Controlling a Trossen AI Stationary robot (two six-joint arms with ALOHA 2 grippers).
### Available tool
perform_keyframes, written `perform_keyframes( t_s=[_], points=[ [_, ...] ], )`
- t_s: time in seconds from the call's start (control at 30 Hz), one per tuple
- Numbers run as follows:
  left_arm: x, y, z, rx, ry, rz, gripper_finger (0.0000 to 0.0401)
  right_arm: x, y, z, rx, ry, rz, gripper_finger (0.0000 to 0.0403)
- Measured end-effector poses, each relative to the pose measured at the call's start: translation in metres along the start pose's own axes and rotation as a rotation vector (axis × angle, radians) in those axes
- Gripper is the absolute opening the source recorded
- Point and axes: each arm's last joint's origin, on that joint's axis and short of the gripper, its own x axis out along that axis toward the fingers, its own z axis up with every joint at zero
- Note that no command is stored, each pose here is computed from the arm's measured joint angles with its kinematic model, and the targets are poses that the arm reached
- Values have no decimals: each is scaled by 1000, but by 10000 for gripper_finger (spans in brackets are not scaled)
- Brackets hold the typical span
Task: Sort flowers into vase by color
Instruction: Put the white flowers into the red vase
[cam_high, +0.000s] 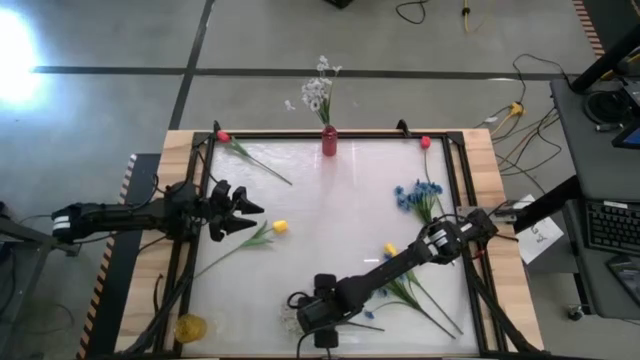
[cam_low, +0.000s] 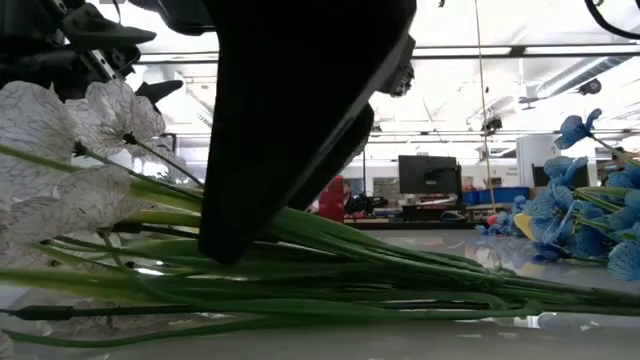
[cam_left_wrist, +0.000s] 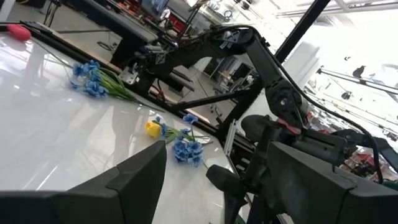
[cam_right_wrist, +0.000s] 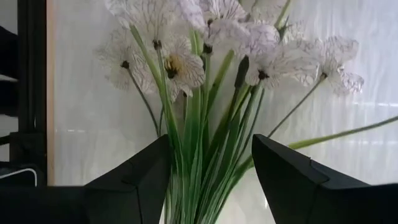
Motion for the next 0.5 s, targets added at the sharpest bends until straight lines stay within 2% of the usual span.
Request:
perform_keyframes(
  t_s=[0.5],
  points=[
    [0, 0, 0, -1, 1, 1, 269, -3, 0, -5, 2, 36, -26, 210]
  ],
)
